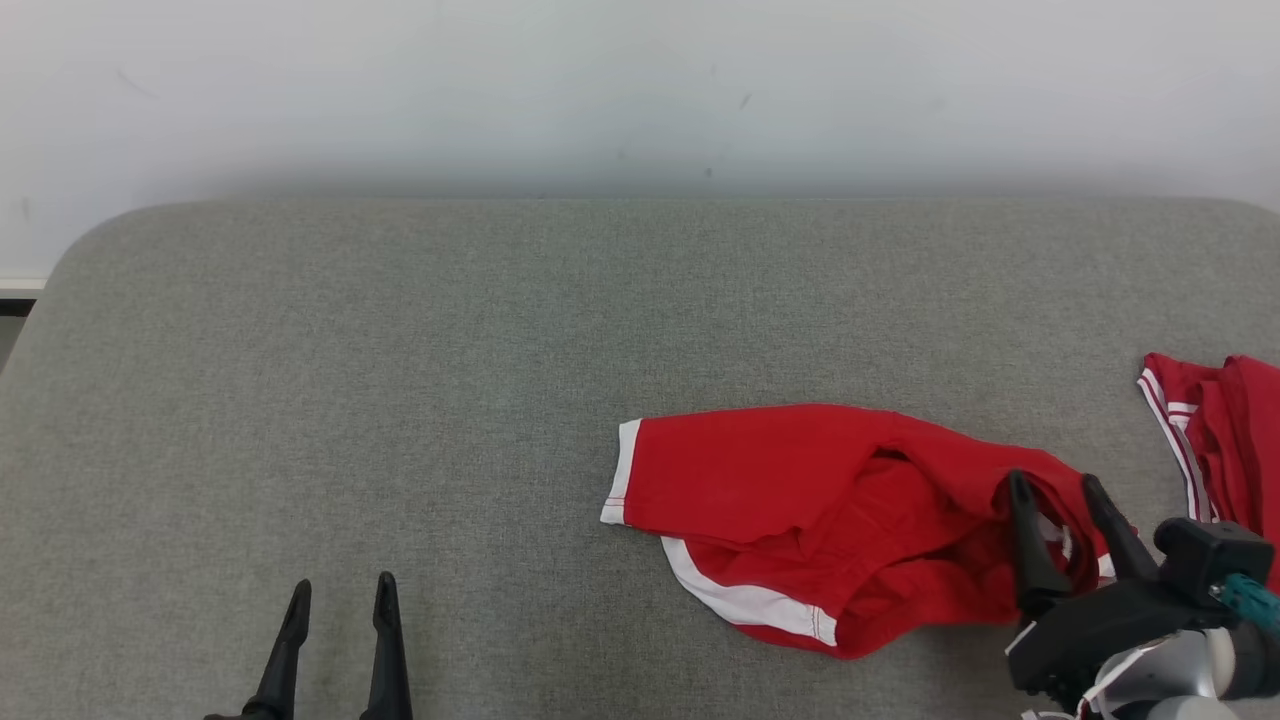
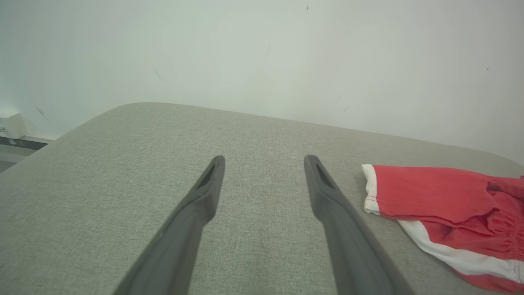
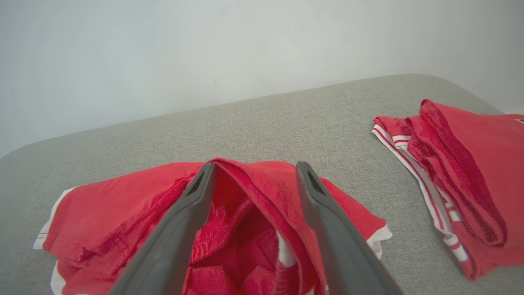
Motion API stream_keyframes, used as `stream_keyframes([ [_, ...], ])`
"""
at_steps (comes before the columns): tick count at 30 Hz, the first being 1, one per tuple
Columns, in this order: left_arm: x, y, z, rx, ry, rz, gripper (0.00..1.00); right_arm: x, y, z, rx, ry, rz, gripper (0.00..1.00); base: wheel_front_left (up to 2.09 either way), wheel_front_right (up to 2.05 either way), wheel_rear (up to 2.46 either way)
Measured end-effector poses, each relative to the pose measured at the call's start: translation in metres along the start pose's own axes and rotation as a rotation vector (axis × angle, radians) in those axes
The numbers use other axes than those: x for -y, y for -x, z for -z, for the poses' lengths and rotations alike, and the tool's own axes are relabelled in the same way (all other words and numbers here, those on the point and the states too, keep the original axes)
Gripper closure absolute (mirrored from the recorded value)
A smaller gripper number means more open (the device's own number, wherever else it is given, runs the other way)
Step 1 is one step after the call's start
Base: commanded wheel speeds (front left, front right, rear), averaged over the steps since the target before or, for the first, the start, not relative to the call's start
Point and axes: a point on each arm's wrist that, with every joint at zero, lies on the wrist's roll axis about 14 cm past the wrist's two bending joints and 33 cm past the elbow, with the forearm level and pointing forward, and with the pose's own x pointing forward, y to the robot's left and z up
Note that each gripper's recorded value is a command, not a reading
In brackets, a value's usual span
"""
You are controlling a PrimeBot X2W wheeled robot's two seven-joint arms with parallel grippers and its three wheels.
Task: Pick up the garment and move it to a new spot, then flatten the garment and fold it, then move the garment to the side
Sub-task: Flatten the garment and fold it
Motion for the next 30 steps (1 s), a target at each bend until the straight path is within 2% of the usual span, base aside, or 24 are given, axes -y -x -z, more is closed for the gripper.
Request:
stream_keyframes([
  [8,0.001,0.004,-0.002,0.006,0.002,0.004,0.00,-0.058,0.002,-0.023,0.038,0.035,-0.169,0.00,0.00,0.00,0.00],
  [13,-0.001,0.009,-0.006,0.016,-0.001,0.000,0.00,-0.089,0.011,-0.048,0.129,0.072,-0.255,0.00,0.00,0.00,0.00],
  [18,-0.004,0.017,-0.007,0.018,-0.003,-0.011,0.00,-0.088,0.027,-0.064,0.255,0.140,-0.244,0.00,0.00,0.00,0.00],
  [24,-0.006,0.025,-0.007,0.019,-0.007,-0.017,0.00,-0.069,0.050,-0.059,0.339,0.203,-0.191,0.00,0.00,0.00,0.00],
  [30,-0.005,0.028,-0.007,0.021,-0.011,-0.013,0.00,-0.044,0.068,-0.037,0.311,0.235,-0.134,0.00,0.00,0.00,0.00],
])
